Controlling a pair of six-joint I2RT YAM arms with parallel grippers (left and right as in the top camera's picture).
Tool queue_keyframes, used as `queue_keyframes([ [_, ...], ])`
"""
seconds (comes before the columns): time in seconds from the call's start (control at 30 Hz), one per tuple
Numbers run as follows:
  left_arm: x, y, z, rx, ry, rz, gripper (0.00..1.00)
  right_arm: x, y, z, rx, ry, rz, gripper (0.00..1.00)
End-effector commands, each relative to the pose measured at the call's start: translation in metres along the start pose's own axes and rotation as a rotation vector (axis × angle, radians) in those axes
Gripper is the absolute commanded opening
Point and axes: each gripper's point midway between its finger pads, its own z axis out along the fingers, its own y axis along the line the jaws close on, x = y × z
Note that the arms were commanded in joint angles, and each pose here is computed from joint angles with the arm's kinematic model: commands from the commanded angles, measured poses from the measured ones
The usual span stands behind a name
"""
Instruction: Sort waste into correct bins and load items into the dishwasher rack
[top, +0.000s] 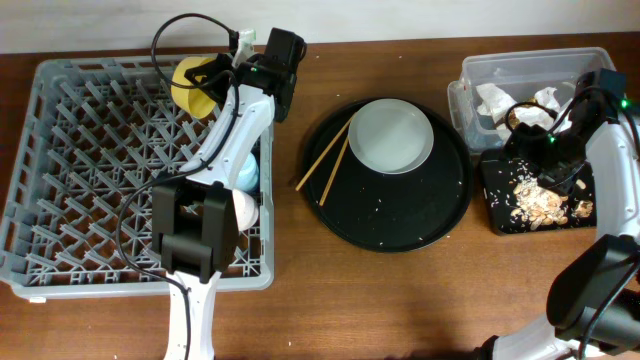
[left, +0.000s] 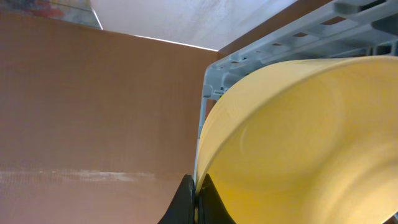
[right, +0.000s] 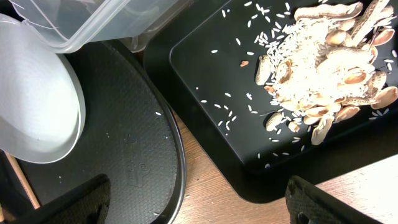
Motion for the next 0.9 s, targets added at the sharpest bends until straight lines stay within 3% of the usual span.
queue_keyframes([
  [0.0, 0.002, 0.016, 0.000, -0.035, 0.009, 0.037, 0.00, -0.001, -0.001, -0.004, 0.006, -0.012, 0.002, 0.91],
  [0.13, 0.012, 0.050, -0.002, -0.226, 0.069, 0.045, 0.00, -0.001, 0.000, -0.004, 0.006, -0.012, 0.002, 0.91],
  [0.2, 0.010, 0.050, -0.005, -0.226, 0.055, -0.007, 0.00, -0.001, -0.001, -0.004, 0.006, -0.012, 0.002, 0.91],
  [0.37, 0.001, 0.011, 0.001, -0.004, 0.002, -0.023, 0.00, -0.002, 0.000, -0.004, 0.005, -0.017, 0.001, 0.91],
  [0.67, 0.006, 0.022, 0.025, -0.034, 0.040, -0.081, 0.00, -0.002, 0.000, -0.004, 0.004, -0.020, 0.001, 0.91],
  [0.87, 0.005, 0.007, 0.028, -0.013, 0.040, -0.058, 0.00, -0.002, 0.000, -0.004, 0.004, -0.020, 0.001, 0.91],
])
